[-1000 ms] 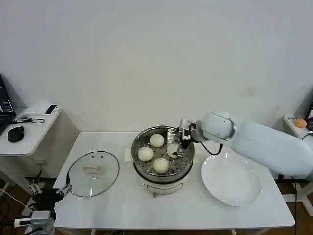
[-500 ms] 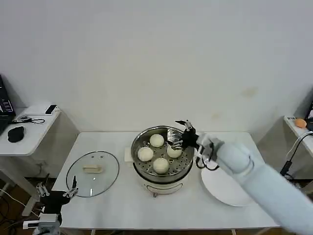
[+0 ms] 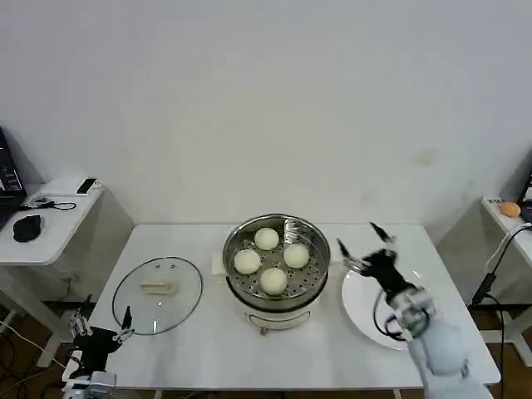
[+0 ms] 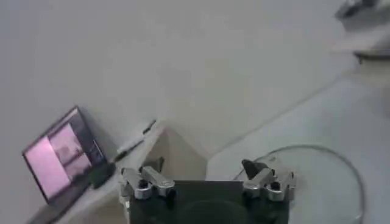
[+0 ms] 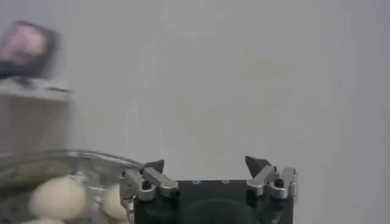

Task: Take steamed baozi put them in steamer then cover it.

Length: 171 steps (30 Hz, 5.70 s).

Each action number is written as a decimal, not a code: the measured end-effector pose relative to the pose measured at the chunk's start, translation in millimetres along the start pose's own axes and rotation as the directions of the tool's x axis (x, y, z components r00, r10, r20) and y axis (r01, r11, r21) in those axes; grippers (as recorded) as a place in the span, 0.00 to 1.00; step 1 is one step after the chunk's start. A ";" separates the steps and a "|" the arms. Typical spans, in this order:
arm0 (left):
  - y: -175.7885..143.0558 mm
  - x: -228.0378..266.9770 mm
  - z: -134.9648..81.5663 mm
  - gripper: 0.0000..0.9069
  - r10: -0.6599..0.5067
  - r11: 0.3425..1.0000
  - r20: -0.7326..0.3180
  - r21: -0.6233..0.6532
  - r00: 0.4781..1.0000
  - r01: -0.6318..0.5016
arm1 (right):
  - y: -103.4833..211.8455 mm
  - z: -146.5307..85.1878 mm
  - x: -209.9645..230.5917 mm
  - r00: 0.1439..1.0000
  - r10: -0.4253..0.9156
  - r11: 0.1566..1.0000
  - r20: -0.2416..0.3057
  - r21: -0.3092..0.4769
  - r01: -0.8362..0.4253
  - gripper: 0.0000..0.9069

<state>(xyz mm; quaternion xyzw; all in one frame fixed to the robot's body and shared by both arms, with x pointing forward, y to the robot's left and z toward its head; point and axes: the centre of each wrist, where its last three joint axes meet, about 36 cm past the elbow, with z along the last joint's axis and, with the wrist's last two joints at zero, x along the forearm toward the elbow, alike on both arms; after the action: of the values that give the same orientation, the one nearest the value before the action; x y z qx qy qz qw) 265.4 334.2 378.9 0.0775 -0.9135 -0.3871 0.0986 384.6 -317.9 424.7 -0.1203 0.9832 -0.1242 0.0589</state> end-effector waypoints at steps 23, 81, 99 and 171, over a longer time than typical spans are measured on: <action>-20.3 -62.3 68.3 1.00 0.114 0.704 0.111 -0.710 0.987 -0.001 | -11.0 39.0 123.3 0.956 0.290 0.957 -0.045 0.036 -0.289 1.00; -52.0 -197.7 72.1 0.00 0.174 0.606 0.130 -0.796 0.976 -0.001 | 19.0 53.4 165.8 0.926 0.363 0.931 -0.100 0.076 -0.357 1.00; -54.7 -197.9 75.5 0.00 0.205 0.597 0.114 -0.802 0.972 -0.032 | 22.6 57.6 163.7 0.932 0.347 0.937 -0.107 0.076 -0.340 1.00; -85.8 -112.5 -222.1 0.00 0.058 0.768 0.289 -0.625 0.955 0.143 | 67.8 96.2 152.9 0.965 0.208 0.977 -0.158 0.075 -0.199 1.00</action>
<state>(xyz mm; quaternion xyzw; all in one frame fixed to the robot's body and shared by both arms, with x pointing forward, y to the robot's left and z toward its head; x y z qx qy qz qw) 433.3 146.0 454.7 0.0024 -0.7293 -0.6837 -0.0257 236.2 -314.7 301.5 -0.0062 0.9878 -0.1557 -0.0066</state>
